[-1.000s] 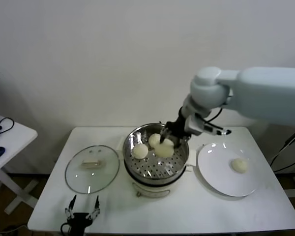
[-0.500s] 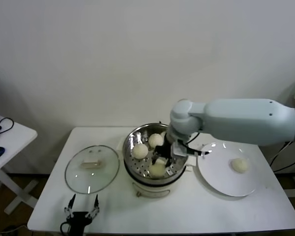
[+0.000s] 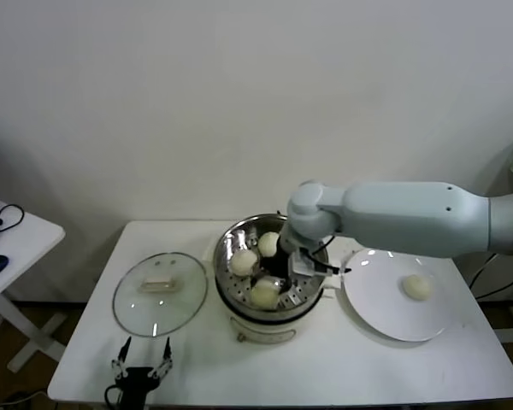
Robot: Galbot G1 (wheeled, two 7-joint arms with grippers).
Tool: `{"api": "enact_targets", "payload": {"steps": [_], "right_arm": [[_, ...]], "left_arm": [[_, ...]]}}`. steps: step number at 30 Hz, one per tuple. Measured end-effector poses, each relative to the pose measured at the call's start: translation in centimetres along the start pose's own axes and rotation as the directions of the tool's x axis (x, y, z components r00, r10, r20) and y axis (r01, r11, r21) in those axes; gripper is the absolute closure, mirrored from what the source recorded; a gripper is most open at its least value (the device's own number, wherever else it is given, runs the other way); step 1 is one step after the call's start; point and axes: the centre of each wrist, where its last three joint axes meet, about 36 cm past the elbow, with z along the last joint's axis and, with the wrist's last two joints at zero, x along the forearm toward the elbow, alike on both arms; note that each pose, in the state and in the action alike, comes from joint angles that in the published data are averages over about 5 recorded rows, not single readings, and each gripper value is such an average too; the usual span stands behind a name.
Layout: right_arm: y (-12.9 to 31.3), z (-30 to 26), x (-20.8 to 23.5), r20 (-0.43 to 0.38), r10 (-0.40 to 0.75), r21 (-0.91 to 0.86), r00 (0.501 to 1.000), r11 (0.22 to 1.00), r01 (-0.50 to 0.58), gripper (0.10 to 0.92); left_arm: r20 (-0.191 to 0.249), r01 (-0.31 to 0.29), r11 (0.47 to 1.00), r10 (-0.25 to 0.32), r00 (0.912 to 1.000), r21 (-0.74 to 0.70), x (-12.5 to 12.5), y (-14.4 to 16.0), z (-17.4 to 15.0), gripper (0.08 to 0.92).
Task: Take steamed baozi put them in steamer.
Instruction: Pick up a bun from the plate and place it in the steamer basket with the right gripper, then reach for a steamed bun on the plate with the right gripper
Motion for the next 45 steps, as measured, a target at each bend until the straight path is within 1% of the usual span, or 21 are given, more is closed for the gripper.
{"api": "enact_targets", "payload": {"steps": [2, 5, 8, 11, 13, 15, 18, 21, 24, 27, 31, 34, 38, 45], "right_arm": [[0.4, 0.5, 1.0, -0.003, 0.003, -0.024, 1.000, 1.000, -0.003, 0.217], [1.3, 1.5, 3.2, -0.007, 0.004, -0.093, 1.000, 0.996, -0.004, 0.203], [2.7, 3.0, 6.0, -0.020, 0.005, -0.200, 1.000, 0.980, -0.008, 0.200], [5.0, 4.7, 9.3, -0.060, 0.001, -0.345, 0.998, 0.938, -0.022, 0.200], [7.2, 5.7, 11.5, -0.100, -0.008, -0.453, 0.995, 0.891, -0.038, 0.200], [9.8, 6.5, 13.3, -0.141, -0.027, -0.559, 0.990, 0.827, -0.058, 0.200], [14.3, 7.1, 15.1, -0.187, -0.069, -0.703, 0.980, 0.707, -0.084, 0.200], [19.1, 7.3, 16.0, -0.209, -0.114, -0.812, 0.971, 0.574, -0.108, 0.200], [23.6, 7.2, 15.8, -0.216, -0.149, -0.886, 0.965, 0.446, -0.129, 0.200], [27.3, 7.1, 14.7, -0.209, -0.173, -0.932, 0.963, 0.333, -0.142, 0.200], [30.8, 7.2, 12.5, -0.198, -0.192, -0.963, 0.961, 0.221, -0.154, 0.200], [32.7, 7.4, 10.8, -0.192, -0.204, -0.974, 0.960, 0.160, -0.160, 0.200], [35.0, 7.9, 8.4, -0.182, -0.221, -0.982, 0.958, 0.100, -0.163, 0.200], [38.2, 8.3, 4.3, -0.146, -0.267, -0.989, 0.952, 0.045, -0.139, 0.200]], "left_arm": [[0.000, 0.000, 1.000, 0.000, 1.0000, 0.000, 0.0, 0.0, 0.0, 0.177], [0.000, 0.000, 1.000, 0.000, 1.0000, 0.000, 0.0, 0.0, 0.0, 0.177], [0.000, 0.000, 1.000, 0.000, 1.0000, -0.001, 0.0, 0.0, -0.1, 0.177], [0.001, -0.003, 1.000, 0.003, 1.0000, -0.001, 0.0, 0.0, -0.1, 0.177], [0.002, -0.005, 1.000, 0.005, 1.0000, 0.000, -0.1, 0.0, -0.2, 0.177], [0.004, -0.007, 1.000, 0.007, 1.0000, 0.001, -0.1, -0.1, -0.2, 0.177], [0.007, -0.008, 1.000, 0.008, 0.9999, 0.004, -0.2, 0.0, -0.3, 0.177], [0.012, -0.007, 1.000, 0.007, 0.9999, 0.008, -0.2, 0.0, -0.5, 0.177], [0.017, -0.009, 1.000, 0.009, 0.9998, 0.013, -0.1, 0.0, -0.6, 0.177], [0.020, -0.009, 1.000, 0.009, 0.9998, 0.016, -0.1, 0.1, -0.8, 0.177], [0.017, -0.006, 1.000, 0.006, 0.9998, 0.015, 0.0, 0.4, -0.7, 0.177], [0.013, -0.004, 1.000, 0.004, 0.9999, 0.014, 0.1, 0.4, -0.5, 0.177], [0.007, -0.004, 1.000, 0.004, 1.0000, 0.012, 0.2, 0.5, -0.3, 0.177], [-0.005, 0.001, 1.000, -0.001, 1.0000, 0.006, 0.2, 0.7, 0.1, 0.177]]}}
